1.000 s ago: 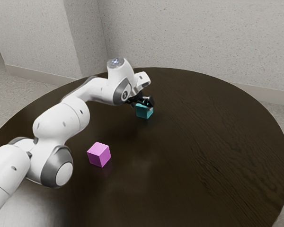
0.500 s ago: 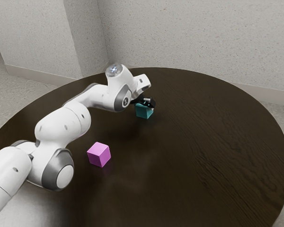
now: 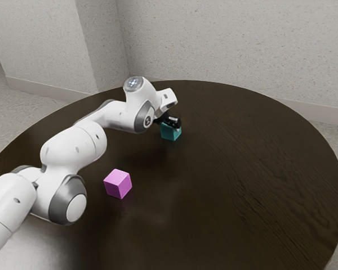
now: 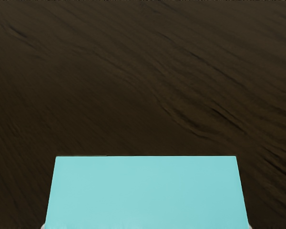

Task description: Pick up the blue block with one arm, and put the blue block on the pink block with one arm

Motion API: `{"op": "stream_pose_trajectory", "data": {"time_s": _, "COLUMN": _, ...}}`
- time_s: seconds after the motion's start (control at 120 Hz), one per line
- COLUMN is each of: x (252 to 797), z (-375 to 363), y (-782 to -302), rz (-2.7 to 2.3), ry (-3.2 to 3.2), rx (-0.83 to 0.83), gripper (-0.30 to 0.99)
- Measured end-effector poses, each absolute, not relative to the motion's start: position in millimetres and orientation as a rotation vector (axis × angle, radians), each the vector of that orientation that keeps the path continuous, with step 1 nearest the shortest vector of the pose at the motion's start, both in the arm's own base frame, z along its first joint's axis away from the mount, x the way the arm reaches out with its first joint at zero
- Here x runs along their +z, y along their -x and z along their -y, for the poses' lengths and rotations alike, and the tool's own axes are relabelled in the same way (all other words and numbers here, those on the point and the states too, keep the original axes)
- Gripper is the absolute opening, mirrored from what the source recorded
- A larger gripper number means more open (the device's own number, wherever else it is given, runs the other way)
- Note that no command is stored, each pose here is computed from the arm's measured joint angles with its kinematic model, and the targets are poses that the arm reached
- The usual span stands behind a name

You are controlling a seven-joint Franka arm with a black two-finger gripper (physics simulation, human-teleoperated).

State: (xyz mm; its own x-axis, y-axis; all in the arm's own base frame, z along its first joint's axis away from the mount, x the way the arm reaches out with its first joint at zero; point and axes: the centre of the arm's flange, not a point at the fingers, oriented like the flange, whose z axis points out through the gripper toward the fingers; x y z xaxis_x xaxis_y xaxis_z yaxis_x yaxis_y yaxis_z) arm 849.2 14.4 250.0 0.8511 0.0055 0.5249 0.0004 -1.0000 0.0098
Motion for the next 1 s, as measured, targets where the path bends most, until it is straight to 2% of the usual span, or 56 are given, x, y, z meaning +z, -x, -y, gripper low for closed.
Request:
{"op": "stream_pose_trajectory", "data": {"time_s": 0.142, "x": 262.7, "z": -14.8, "y": -848.6, "rz": -0.005, "ry": -3.02, "rx": 0.838, "gripper": 0.38}}
{"op": "stream_pose_trajectory", "data": {"time_s": 0.467, "x": 420.5, "z": -5.5, "y": -841.4, "rz": 0.003, "ry": -2.942, "rx": 0.966, "gripper": 0.38}}
{"op": "stream_pose_trajectory", "data": {"time_s": 0.575, "x": 435.9, "z": 7.1, "y": -829.8, "rz": 0.027, "ry": -2.962, "rx": 0.88, "gripper": 0.39}}
{"op": "stream_pose_trajectory", "data": {"time_s": 0.717, "x": 435.4, "z": 22.4, "y": -753.6, "rz": 0.043, "ry": -3.01, "rx": 0.671, "gripper": 0.38}}
{"op": "stream_pose_trajectory", "data": {"time_s": 0.875, "x": 446.8, "z": 29.3, "y": -661.6, "rz": 0.072, "ry": -3.022, "rx": 0.66, "gripper": 0.38}}
{"op": "stream_pose_trajectory", "data": {"time_s": 1.0, "x": 434.1, "z": 31.5, "y": -604.5, "rz": 0.095, "ry": -3.023, "rx": 0.668, "gripper": 0.38}}
